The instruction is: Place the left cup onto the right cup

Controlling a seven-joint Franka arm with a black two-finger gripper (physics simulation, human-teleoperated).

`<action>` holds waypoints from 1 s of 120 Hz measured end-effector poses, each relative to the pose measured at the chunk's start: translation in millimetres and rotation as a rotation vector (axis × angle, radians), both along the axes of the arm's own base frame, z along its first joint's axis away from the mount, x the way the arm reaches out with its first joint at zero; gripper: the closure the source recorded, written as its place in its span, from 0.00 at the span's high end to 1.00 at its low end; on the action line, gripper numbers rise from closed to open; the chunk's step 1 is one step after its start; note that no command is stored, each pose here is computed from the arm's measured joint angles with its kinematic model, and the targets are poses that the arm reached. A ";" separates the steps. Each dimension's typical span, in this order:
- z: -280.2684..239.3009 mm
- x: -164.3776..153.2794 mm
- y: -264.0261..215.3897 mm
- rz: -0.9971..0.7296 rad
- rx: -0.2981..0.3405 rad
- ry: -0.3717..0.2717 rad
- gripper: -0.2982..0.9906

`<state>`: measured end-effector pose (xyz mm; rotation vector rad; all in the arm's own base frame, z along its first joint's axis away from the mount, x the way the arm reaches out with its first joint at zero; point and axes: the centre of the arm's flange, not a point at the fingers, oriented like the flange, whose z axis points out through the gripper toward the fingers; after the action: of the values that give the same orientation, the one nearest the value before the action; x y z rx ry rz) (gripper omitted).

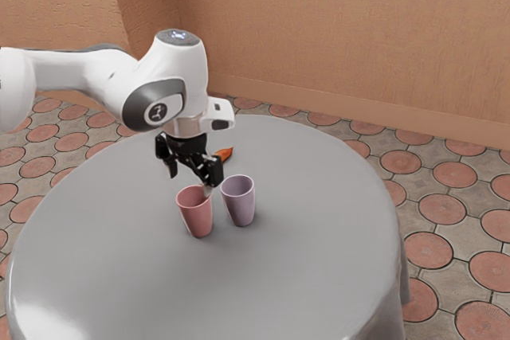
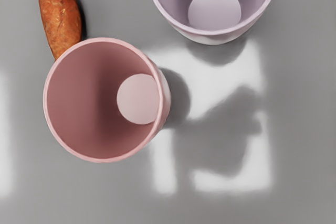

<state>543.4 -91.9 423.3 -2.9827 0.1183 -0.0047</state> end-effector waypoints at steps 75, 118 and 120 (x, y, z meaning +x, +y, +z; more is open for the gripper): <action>-25.1 22.5 23.1 -0.059 -0.097 -0.045 0.77; -60.8 18.9 25.7 -0.106 -0.101 0.015 0.77; -63.3 18.2 25.7 -0.108 -0.101 0.018 0.77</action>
<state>561.7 -66.2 360.0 -3.0736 0.2902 0.0036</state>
